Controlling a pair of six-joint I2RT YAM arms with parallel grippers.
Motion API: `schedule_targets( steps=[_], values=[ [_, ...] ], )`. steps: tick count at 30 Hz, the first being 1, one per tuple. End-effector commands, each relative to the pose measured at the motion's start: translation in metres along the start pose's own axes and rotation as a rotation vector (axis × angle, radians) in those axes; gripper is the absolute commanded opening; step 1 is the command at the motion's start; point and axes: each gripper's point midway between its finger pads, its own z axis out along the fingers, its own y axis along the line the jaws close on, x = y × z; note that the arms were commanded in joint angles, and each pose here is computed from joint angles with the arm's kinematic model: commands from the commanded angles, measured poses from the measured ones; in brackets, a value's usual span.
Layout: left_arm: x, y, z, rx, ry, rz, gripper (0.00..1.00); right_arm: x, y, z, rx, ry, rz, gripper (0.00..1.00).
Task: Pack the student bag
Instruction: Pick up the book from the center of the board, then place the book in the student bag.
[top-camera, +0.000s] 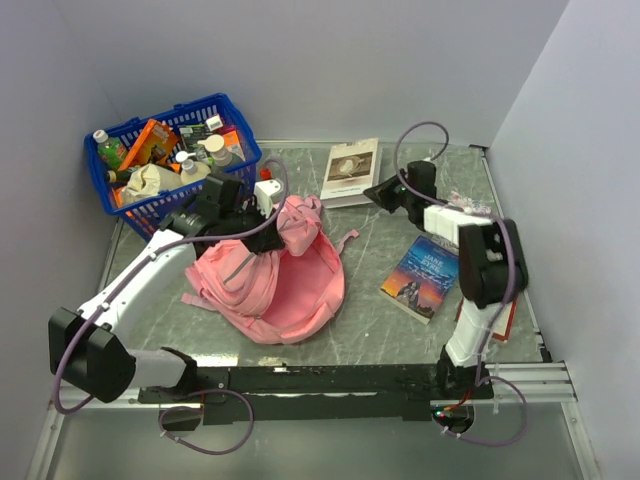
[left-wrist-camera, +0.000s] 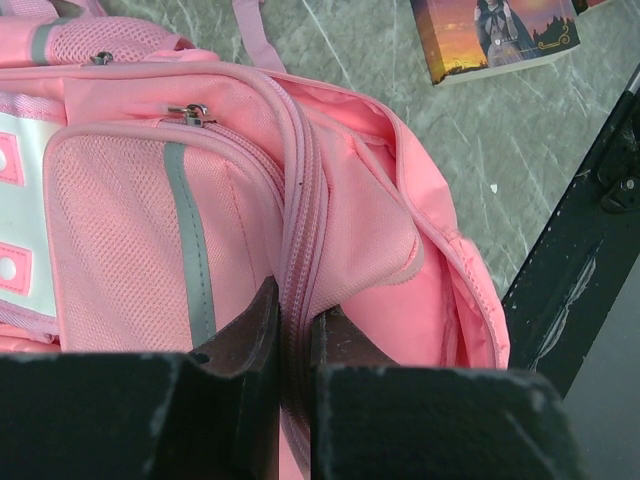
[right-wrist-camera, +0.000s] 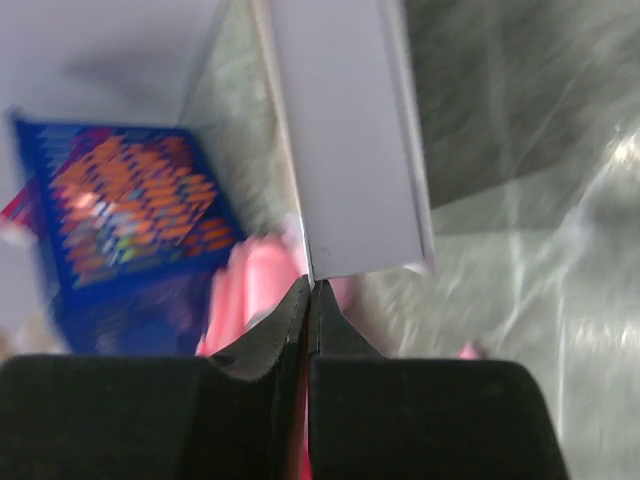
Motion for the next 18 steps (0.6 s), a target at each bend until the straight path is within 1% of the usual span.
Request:
schedule_targets(
  steps=[1,2,3,5,6,8,9,11,12,14,15,16,17,18],
  values=[
    [-0.014,0.044,-0.005,-0.179,-0.083,0.040,0.01,-0.021,0.082,-0.075,-0.244,-0.136,-0.152,0.00],
    [-0.014,0.045,-0.005,-0.186,-0.086,0.041,0.01,-0.019,0.082,-0.085,-0.251,-0.142,-0.168,0.00],
    [-0.013,0.044,-0.006,-0.186,-0.088,0.040,0.01,-0.019,0.095,-0.106,-0.274,-0.160,-0.183,0.00],
    [-0.015,0.045,-0.007,-0.197,-0.098,0.040,0.01,-0.015,0.103,-0.127,-0.296,-0.165,-0.197,0.00],
    [-0.014,0.045,-0.008,-0.201,-0.102,0.039,0.01,-0.012,0.113,-0.149,-0.316,-0.174,-0.204,0.00],
    [-0.015,0.045,-0.009,-0.207,-0.114,0.045,0.01,-0.004,0.114,-0.168,-0.327,-0.168,-0.205,0.00],
    [-0.014,0.046,-0.009,-0.212,-0.116,0.041,0.01,0.001,0.123,-0.189,-0.360,-0.174,-0.216,0.00],
    [-0.014,0.046,-0.009,-0.214,-0.126,0.040,0.01,0.019,0.107,-0.202,-0.316,-0.120,-0.203,0.00],
    [-0.014,0.046,-0.010,-0.223,-0.133,0.037,0.01,0.025,0.113,-0.224,-0.345,-0.134,-0.219,0.00],
    [-0.018,0.048,-0.011,-0.232,-0.153,0.032,0.01,0.046,0.092,-0.236,-0.299,-0.087,-0.211,0.00],
    [-0.019,0.049,-0.012,-0.244,-0.156,0.027,0.01,0.054,0.096,-0.257,-0.335,-0.092,-0.223,0.00],
    [-0.020,0.050,-0.012,-0.249,-0.158,0.021,0.01,0.063,0.090,-0.265,-0.328,-0.072,-0.221,0.00],
    [-0.024,0.050,-0.013,-0.248,-0.169,0.023,0.01,0.075,0.073,-0.267,-0.289,-0.038,-0.193,0.00],
    [-0.024,0.050,-0.012,-0.250,-0.170,0.019,0.01,0.084,0.075,-0.284,-0.329,-0.035,-0.193,0.00]
  ],
)
